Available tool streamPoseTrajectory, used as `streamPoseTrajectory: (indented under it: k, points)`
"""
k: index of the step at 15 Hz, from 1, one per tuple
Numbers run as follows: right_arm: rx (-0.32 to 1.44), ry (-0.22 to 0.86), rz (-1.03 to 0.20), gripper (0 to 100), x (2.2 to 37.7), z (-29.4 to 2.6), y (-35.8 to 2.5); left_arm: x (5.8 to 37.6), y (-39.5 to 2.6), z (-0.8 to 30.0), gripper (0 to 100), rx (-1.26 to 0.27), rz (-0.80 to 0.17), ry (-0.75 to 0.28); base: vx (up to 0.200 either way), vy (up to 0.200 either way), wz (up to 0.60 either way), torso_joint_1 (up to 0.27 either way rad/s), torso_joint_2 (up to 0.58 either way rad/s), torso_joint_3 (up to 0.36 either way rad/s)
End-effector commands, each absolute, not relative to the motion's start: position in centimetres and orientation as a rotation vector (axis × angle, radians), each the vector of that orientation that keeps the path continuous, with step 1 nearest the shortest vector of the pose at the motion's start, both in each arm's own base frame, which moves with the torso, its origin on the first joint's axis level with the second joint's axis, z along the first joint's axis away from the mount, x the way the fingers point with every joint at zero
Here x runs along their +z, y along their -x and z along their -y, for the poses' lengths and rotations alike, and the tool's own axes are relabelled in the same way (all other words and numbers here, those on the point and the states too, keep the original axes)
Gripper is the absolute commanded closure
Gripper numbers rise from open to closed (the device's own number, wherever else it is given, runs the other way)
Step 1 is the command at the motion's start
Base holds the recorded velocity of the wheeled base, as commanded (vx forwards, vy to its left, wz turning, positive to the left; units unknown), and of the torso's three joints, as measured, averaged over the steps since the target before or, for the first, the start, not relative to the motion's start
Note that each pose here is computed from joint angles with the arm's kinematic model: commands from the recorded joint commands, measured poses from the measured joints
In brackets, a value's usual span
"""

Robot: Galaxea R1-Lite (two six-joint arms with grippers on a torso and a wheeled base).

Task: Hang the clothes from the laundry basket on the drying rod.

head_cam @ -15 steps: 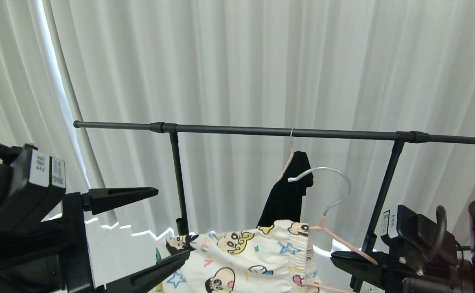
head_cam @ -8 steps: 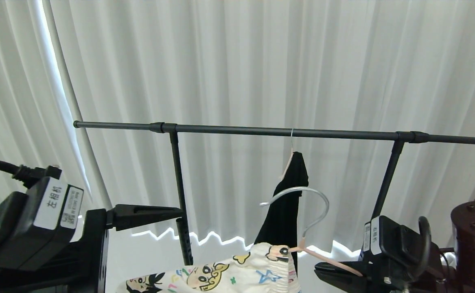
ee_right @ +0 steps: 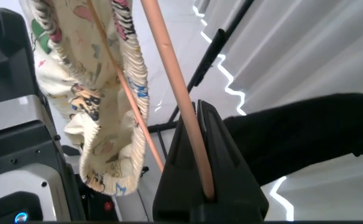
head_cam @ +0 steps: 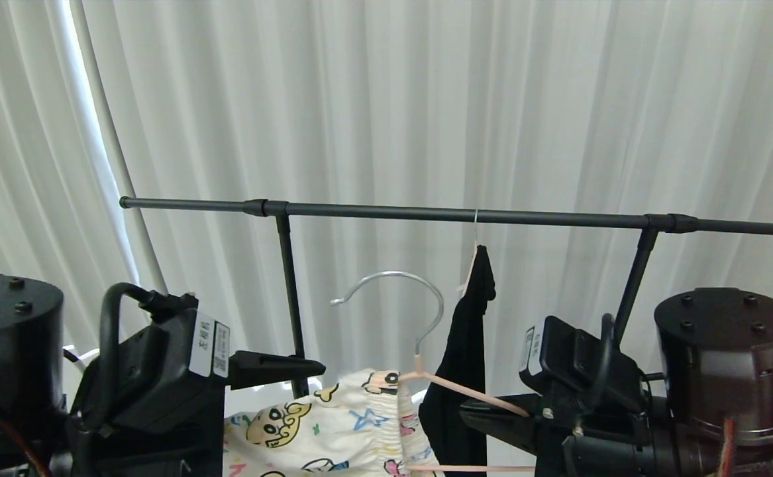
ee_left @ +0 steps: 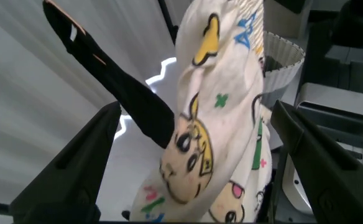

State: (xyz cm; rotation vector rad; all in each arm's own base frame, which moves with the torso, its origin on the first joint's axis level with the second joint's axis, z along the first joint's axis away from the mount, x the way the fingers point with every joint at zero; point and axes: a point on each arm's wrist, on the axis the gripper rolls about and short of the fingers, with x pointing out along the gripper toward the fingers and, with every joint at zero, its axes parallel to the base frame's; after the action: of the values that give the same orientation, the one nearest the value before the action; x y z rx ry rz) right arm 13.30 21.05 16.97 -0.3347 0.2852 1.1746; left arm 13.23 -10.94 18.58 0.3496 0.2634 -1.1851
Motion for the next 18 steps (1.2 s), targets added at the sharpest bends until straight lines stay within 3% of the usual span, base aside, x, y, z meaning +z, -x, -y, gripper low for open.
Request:
streamPoseTrajectory:
  k: [1, 5, 6, 14, 15, 18]
  points:
    - [1.187, 0.342, -0.296, 100, 16.6, -21.9, -13.5, 17.7, -14.0, 11.4, 0, -1.189, -0.315, -0.352, 0.0, 0.0, 0.0, 0.0, 0.0, 0.0]
    - [1.184, 0.341, -0.295, 100, 16.6, -22.0, -13.6, 16.9, -13.7, 11.3, 0, -1.204, -0.318, -0.398, 0.0, 0.0, 0.0, 0.0, 0.0, 0.0]
    - [1.181, 0.341, -0.295, 100, 16.6, -22.0, -13.7, 16.7, -13.6, 11.2, 100, -1.206, -0.321, -0.405, 0.0, 0.0, 0.0, 0.0, 0.0, 0.0]
    - [1.14, 0.349, -0.292, 100, 16.7, -21.8, -13.7, 16.1, -13.7, 10.9, 100, -1.189, -0.346, -0.414, 0.0, 0.0, 0.0, 0.0, 0.0, 0.0]
    - [1.108, 0.359, -0.291, 0, 16.7, -21.8, -13.7, 15.9, -13.8, 10.8, 100, -1.181, -0.355, -0.412, 0.0, 0.0, 0.0, 0.0, 0.0, 0.0]
    - [1.089, 0.363, -0.29, 0, 16.6, -21.7, -13.8, 15.4, -14.0, 10.1, 100, -1.126, -0.383, -0.415, 0.0, 0.0, 0.0, 0.0, 0.0, 0.0]
